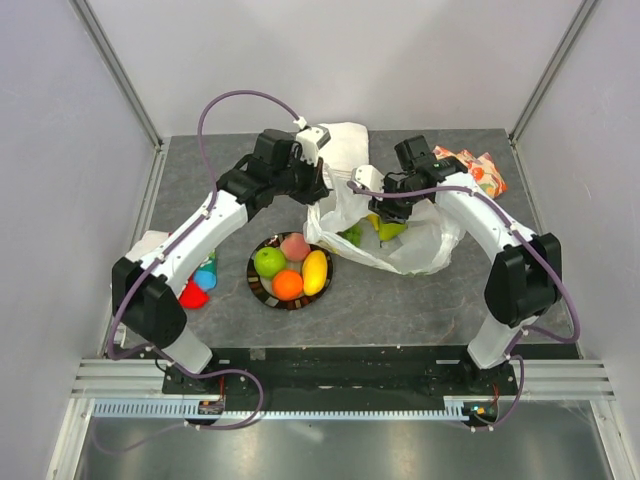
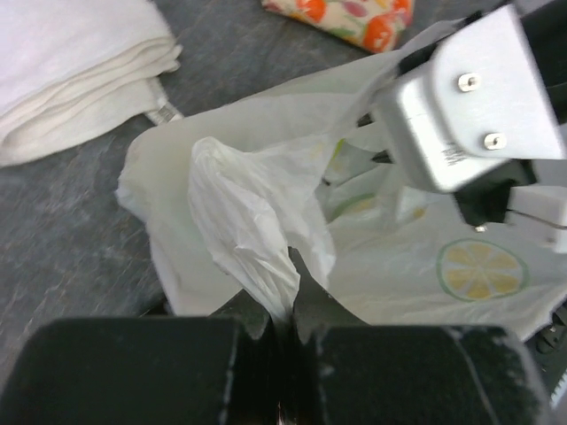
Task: Take the fake fruits out of the plastic bag
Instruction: Take out the fake fruit from the plastic bag.
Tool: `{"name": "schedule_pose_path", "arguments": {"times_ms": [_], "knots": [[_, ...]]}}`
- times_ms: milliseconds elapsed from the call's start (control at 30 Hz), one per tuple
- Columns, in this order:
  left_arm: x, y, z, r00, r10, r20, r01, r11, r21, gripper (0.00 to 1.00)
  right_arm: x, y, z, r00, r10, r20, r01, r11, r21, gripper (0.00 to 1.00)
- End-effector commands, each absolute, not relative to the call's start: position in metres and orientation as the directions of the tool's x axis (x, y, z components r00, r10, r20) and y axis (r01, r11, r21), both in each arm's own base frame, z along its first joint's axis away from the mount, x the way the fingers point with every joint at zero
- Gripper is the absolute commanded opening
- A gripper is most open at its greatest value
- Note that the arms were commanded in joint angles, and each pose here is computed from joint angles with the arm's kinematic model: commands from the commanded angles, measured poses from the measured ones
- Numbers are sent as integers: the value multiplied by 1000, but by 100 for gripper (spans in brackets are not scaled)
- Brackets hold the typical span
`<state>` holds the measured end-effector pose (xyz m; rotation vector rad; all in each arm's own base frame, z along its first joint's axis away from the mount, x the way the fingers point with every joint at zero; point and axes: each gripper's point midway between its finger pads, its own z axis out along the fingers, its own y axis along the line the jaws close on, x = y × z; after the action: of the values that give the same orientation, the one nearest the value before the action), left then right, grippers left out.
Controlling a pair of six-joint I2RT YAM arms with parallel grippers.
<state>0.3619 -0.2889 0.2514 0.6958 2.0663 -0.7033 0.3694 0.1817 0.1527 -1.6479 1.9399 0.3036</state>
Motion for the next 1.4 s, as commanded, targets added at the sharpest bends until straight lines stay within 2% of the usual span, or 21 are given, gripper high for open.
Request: {"name": "schedule_pose_path", "arguments": {"times_ms": [0,67,133,167,267,367,467,733,933,967,1067,1267,1300,1367], "knots": [[368,-268,260,-502,162,-849,582,790,-193,2,369,182,147,-21,-838,-546,-959,172,-227,49],[368,-269,258,-502,171,-848,592,783,-193,2,370,185,168,12,-808,-589,-938,194,-286,52],[371,-273,257,-505,171,-846,598,777,-199,2,368,194,189,57,-770,-635,-924,200,-326,59],[373,-274,259,-503,168,-848,597,777,-201,2,364,199,210,91,-744,-662,-914,201,-351,60],[380,-279,263,-488,166,-857,604,773,-194,2,338,209,223,126,-727,-675,-938,133,-319,60],[385,-281,274,-465,161,-871,611,770,-184,2,311,203,198,123,-767,-630,-968,47,-245,53],[385,-281,283,-447,158,-881,617,767,-175,2,309,193,168,111,-826,-553,-980,1,-198,42],[380,-275,287,-421,189,-887,634,761,-138,2,345,180,126,22,-883,-468,-990,46,-133,43],[375,-275,285,-411,210,-887,655,744,-127,2,393,172,122,-20,-892,-452,-969,128,-211,51],[374,-275,282,-413,216,-885,658,742,-126,2,403,173,126,-16,-888,-459,-959,144,-245,57],[373,-276,280,-415,220,-883,663,738,-127,2,416,163,121,-41,-897,-440,-941,182,-284,68],[374,-283,276,-425,220,-878,677,721,-147,2,422,146,83,-134,-925,-354,-940,232,-251,74],[375,-283,276,-425,219,-878,678,720,-148,2,424,144,80,-147,-926,-347,-938,242,-249,81],[375,-284,278,-421,219,-880,682,716,-149,2,427,143,72,-170,-926,-336,-933,261,-248,85]]}}
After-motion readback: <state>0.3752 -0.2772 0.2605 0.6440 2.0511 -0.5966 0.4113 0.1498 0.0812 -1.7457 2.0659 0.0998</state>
